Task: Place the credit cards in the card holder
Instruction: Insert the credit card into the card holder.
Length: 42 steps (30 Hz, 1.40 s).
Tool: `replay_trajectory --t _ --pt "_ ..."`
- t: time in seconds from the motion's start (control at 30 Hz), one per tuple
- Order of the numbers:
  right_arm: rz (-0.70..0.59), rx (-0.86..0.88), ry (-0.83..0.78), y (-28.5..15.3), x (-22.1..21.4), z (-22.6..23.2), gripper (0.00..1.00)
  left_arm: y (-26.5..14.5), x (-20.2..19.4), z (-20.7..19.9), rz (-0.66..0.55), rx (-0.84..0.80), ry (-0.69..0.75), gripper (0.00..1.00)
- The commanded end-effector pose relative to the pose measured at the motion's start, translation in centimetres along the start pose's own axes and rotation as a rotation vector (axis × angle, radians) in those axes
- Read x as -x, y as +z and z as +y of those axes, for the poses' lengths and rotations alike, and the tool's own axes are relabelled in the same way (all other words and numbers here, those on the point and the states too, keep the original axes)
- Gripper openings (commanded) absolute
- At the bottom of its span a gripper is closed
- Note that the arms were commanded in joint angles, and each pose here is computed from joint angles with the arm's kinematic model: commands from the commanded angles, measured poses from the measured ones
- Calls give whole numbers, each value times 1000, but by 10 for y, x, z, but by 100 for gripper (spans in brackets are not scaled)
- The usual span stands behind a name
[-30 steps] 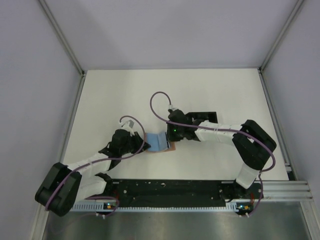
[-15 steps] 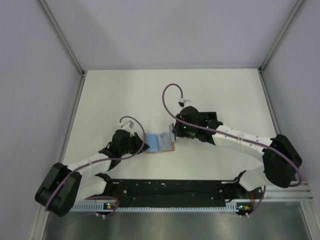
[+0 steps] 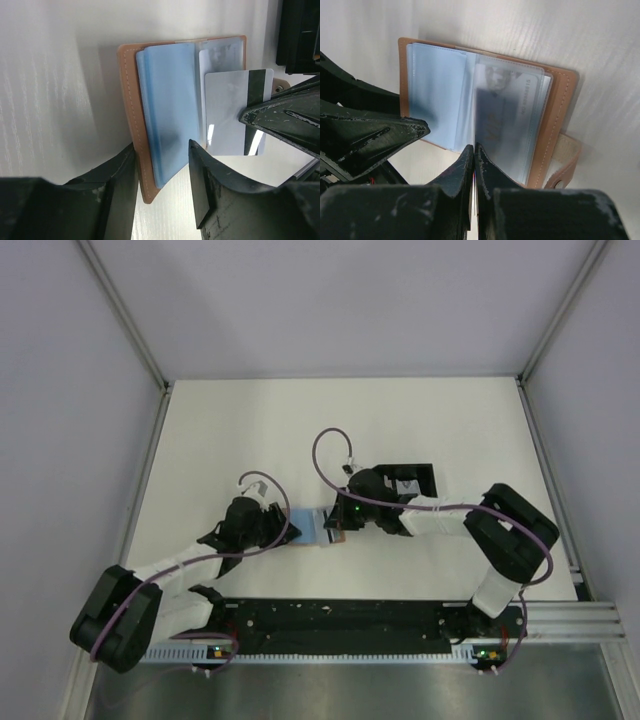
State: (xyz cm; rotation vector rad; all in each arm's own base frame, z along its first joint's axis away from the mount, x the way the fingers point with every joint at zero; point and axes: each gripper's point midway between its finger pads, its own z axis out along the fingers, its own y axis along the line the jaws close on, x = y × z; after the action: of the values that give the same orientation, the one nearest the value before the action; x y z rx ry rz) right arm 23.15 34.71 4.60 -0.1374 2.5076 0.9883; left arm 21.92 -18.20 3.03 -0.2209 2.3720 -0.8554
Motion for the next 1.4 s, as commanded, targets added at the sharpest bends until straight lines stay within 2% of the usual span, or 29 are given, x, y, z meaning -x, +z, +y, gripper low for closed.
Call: replay_trajectory --t 0.0,0.2,0.27,0.33,0.67,0.97,1.37 --pt "-51 108 15 6 17 22 0 -1 6 7 -7 68 4 49" --pt "-69 183 36 -5 23 34 0 -2 7 15 4 124 14 45" --pt "-92 138 23 -8 30 30 0 -3 8 18 -1 139 18 43" --pt "-76 89 18 -3 31 21 0 -3 8 18 -2 140 18 43" --pt "-8 142 119 22 16 13 0 -2 7 16 2 120 27 36" --pt "11 120 160 34 11 4 0 1 2 15 28 110 29 27" --pt "-80 83 196 41 20 -11 0 2 -8 9 62 62 23 26"
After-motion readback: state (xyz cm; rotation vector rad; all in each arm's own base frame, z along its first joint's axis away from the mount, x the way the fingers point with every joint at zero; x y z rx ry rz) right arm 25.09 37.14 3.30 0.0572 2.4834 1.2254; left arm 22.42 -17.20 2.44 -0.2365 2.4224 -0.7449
